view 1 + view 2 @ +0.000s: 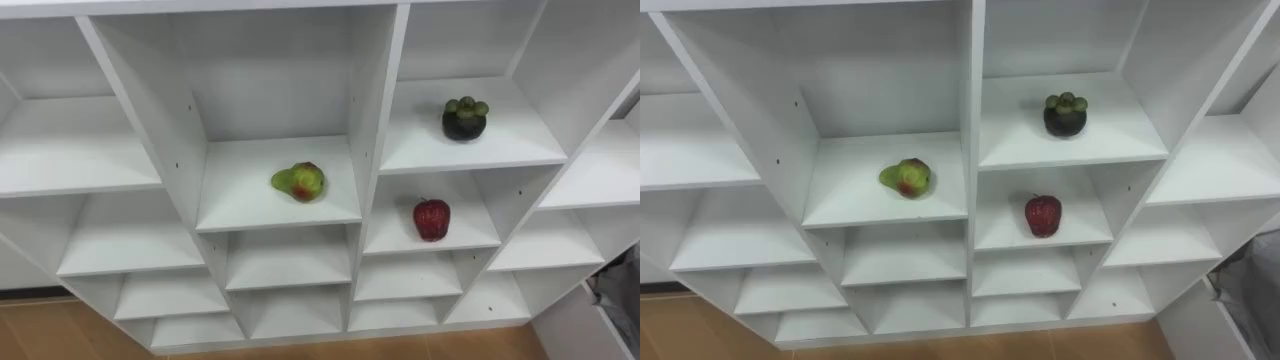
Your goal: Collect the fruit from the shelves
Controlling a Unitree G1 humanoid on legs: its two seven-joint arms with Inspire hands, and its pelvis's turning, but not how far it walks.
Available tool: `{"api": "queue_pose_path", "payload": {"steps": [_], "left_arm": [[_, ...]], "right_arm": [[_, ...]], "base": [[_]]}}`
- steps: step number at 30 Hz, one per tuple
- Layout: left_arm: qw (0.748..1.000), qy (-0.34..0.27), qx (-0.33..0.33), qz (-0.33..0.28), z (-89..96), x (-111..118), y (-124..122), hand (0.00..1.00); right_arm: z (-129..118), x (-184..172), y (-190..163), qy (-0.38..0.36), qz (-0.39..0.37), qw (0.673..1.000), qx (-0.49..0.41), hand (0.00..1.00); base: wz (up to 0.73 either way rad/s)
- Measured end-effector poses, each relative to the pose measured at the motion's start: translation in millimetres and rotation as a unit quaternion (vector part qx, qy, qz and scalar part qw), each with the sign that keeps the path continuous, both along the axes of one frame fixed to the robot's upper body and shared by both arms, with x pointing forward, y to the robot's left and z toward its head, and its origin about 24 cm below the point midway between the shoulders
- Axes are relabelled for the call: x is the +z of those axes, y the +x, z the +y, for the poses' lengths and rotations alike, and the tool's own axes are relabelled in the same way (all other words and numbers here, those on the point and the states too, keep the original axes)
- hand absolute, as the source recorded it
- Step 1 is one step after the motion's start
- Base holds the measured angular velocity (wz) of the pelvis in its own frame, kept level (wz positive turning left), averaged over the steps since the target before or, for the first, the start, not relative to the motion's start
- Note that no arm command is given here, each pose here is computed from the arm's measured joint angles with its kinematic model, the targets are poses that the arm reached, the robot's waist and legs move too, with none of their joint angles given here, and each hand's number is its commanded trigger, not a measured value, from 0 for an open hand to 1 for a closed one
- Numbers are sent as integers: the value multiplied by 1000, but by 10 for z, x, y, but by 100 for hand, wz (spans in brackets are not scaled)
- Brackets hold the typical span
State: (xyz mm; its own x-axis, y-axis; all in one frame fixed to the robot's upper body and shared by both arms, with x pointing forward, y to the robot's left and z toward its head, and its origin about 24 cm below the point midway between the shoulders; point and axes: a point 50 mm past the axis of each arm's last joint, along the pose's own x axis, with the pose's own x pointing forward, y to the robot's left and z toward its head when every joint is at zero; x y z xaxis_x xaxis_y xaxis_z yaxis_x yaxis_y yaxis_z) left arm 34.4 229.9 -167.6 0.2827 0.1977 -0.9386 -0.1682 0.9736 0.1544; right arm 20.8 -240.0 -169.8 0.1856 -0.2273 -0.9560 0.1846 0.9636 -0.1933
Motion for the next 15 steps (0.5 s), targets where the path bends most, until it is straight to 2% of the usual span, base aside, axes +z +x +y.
{"api": "queue_pose_path", "payload": {"steps": [15], "left_arm": [[1000, -1, 1, 1, -3, -2, -6, 100]], "right_arm": [[-2, 0, 3, -10, 1, 1000, 2, 0]], "base": [[0]]}}
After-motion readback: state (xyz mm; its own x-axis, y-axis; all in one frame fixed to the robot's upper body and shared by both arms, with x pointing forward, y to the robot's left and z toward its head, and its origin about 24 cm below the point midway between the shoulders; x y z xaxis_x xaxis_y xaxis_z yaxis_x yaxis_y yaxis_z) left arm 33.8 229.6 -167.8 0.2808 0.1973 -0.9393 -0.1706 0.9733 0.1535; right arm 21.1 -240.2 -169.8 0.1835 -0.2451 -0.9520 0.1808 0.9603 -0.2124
